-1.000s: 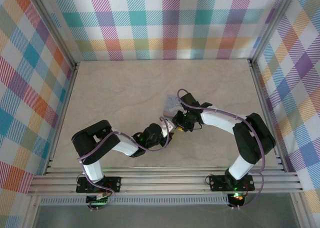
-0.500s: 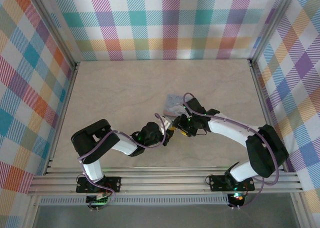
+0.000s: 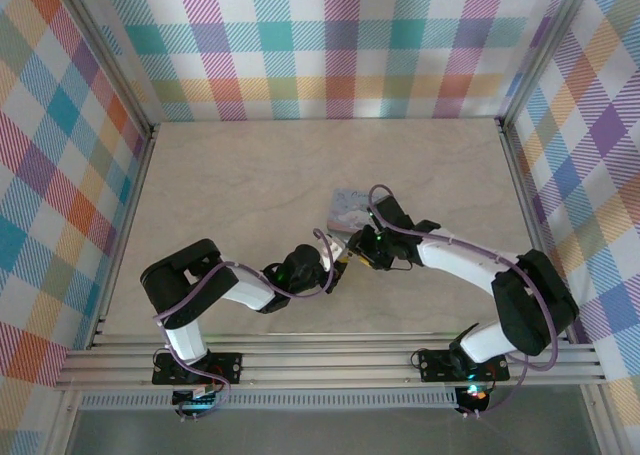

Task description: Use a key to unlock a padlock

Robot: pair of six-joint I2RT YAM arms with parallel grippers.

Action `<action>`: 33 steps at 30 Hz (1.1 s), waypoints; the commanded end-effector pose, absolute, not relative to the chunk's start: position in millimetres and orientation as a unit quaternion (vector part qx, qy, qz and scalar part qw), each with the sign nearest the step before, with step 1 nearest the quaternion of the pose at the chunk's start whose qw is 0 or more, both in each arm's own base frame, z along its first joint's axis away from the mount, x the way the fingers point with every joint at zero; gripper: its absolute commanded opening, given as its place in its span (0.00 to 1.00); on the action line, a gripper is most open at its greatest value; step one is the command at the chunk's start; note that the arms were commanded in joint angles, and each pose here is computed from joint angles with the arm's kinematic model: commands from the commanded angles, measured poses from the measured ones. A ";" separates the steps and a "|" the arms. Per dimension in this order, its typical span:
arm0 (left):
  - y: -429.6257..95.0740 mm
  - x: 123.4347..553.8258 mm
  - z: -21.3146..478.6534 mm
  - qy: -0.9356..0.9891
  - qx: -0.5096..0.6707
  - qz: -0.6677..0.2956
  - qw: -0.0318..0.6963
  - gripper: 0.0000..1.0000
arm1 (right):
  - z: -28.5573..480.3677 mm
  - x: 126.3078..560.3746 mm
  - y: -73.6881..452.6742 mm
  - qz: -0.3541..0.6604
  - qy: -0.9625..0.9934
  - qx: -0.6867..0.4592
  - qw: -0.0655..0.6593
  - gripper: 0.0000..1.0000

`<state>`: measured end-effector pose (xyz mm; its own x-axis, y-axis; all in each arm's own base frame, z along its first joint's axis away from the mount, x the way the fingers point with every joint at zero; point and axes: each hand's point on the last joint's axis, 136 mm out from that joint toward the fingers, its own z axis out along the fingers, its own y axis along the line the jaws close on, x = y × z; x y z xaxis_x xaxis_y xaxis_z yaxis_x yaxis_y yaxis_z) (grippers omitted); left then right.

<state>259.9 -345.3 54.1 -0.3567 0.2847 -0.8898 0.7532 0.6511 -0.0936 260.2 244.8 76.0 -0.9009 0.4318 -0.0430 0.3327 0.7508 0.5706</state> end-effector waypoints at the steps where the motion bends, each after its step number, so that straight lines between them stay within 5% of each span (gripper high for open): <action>1: -354.2 263.5 78.6 0.764 0.336 -0.257 0.487 0.00 | 78.7 271.7 252.9 0.285 0.934 0.196 0.090 0.44; 8: -354.6 261.8 81.5 0.761 0.339 -0.257 0.489 0.00 | 62.6 273.0 258.5 0.269 0.943 0.187 0.066 0.44; 20: -357.1 256.3 80.8 0.759 0.349 -0.256 0.486 0.00 | 55.1 272.3 248.0 0.238 0.951 0.184 0.073 0.01; 24: -354.7 255.8 80.4 0.763 0.344 -0.254 0.485 0.00 | 52.4 269.5 241.7 0.226 0.954 0.182 0.077 0.00; 29: -350.4 252.4 84.7 0.771 0.336 -0.258 0.475 0.27 | 45.5 267.1 229.4 0.220 0.953 0.192 0.076 0.00; 33: -347.5 248.5 85.6 0.778 0.322 -0.271 0.467 0.32 | 42.3 264.6 212.7 0.221 0.950 0.209 0.077 0.00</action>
<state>252.5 -347.6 78.4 -0.3350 0.2765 -0.9007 0.7614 0.6426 -0.0859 271.3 232.6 48.8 -0.9115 0.4074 -0.0569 0.3318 0.8099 0.4837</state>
